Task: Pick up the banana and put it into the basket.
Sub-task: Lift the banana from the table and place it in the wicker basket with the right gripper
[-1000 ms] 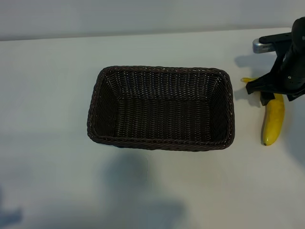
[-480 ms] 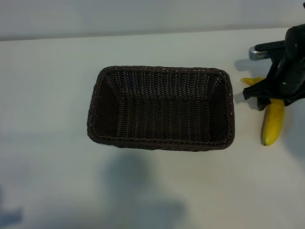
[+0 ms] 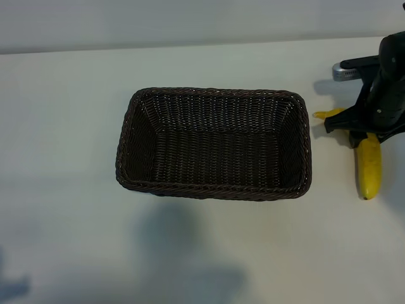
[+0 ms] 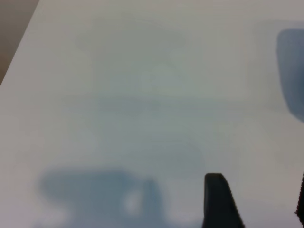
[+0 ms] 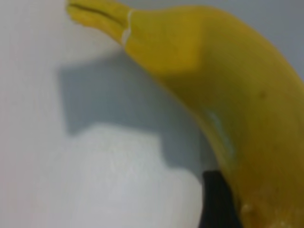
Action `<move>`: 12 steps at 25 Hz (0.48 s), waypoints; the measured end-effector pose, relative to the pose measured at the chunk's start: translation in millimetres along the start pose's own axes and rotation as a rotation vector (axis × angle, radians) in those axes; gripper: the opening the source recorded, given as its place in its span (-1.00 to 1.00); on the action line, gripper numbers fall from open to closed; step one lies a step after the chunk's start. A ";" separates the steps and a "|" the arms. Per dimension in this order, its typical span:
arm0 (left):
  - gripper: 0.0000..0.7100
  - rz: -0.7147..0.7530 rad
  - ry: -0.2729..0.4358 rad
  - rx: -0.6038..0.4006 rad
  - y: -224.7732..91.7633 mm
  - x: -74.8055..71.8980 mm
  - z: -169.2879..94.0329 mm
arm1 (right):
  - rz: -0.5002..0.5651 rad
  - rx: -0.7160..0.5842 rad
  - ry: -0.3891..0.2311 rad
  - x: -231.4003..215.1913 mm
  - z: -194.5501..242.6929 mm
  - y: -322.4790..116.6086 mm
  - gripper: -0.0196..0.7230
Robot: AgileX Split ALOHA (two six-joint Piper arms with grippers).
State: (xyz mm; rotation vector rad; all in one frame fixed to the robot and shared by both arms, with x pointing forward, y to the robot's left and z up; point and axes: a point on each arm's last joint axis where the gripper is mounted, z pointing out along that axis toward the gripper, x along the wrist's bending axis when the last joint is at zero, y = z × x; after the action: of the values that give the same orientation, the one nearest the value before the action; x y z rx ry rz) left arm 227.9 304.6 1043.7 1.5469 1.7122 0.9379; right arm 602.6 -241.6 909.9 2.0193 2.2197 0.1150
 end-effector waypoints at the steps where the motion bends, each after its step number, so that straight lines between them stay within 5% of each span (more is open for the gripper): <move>1: 0.22 0.000 0.000 0.000 0.0 0.0 0.0 | 0.001 -0.009 -0.001 -0.5 -5.8 0.1 0.22; 12: 0.22 0.000 0.000 0.000 0.0 0.0 0.0 | -0.006 -0.035 -0.025 -10.0 -81.5 8.2 0.22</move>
State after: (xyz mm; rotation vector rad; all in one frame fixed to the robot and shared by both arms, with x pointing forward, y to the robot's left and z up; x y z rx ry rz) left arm 227.9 304.6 1043.7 1.5470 1.7121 0.9380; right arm 599.0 -247.8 992.1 1.9848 2.1933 0.1271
